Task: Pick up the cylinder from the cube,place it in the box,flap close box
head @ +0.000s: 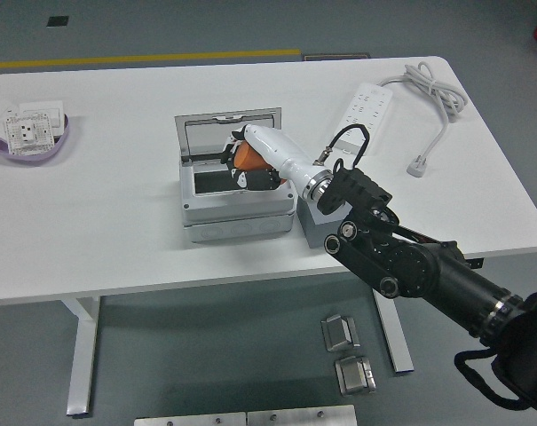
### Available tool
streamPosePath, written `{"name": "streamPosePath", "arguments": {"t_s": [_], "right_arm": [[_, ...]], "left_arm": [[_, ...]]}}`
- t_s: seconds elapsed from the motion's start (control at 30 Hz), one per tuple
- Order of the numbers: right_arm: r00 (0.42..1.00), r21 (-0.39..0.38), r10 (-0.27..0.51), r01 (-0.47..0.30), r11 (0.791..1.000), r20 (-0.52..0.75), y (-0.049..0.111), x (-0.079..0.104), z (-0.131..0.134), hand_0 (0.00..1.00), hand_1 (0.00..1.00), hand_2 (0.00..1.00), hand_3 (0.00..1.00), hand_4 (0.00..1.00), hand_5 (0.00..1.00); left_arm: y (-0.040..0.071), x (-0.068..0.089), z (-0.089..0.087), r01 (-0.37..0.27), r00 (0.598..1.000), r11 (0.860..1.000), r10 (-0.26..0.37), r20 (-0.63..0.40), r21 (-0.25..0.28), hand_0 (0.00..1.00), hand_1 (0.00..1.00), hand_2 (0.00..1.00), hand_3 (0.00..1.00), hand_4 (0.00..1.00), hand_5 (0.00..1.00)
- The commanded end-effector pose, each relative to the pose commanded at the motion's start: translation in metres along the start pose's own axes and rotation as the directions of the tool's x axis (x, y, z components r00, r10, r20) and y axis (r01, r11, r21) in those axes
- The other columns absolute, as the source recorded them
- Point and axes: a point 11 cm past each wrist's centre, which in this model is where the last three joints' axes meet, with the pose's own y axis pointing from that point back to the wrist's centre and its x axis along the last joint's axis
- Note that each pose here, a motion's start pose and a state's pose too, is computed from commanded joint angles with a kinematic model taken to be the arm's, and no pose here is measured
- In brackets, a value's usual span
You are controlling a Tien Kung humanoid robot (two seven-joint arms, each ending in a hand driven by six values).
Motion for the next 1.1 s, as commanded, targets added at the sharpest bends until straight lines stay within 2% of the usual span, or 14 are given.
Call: {"name": "streamPosePath", "arguments": {"t_s": [0.27,0.5,1.0,1.03,1.1], "right_arm": [[0.993,0.016,-0.045,0.047,0.999,-0.108,-0.011,0.003,0.000,0.109,0.248,0.452,0.323,0.002,0.002],[0.981,0.000,-0.067,0.068,0.998,-0.184,-0.017,0.011,0.012,0.114,0.252,0.450,0.324,0.002,0.002],[0.984,-0.020,-0.088,0.086,0.996,-0.154,-0.014,0.008,0.023,0.139,0.277,0.465,0.356,0.002,0.002],[0.984,-0.019,-0.089,0.087,0.996,-0.154,-0.014,0.008,0.023,0.245,0.384,0.557,0.599,0.002,0.002],[0.984,-0.018,-0.090,0.088,0.996,-0.154,-0.014,0.008,0.023,0.245,0.384,0.557,0.599,0.002,0.002]], "left_arm": [[0.000,0.002,0.002,-0.004,1.000,1.000,0.004,0.008,-0.002,0.716,0.683,0.713,0.881,0.809,0.474],[0.001,0.004,0.007,-0.007,1.000,1.000,0.007,0.015,-0.011,0.716,0.682,0.713,0.881,0.809,0.474],[0.001,0.004,0.009,-0.006,1.000,1.000,0.006,0.022,-0.014,0.715,0.683,0.713,0.881,0.809,0.473],[0.001,0.003,0.009,-0.006,1.000,1.000,0.006,0.022,-0.015,0.714,0.682,0.713,0.881,0.809,0.476],[0.001,0.003,0.009,-0.006,1.000,1.000,0.006,0.022,-0.015,0.714,0.682,0.713,0.881,0.809,0.476]]}}
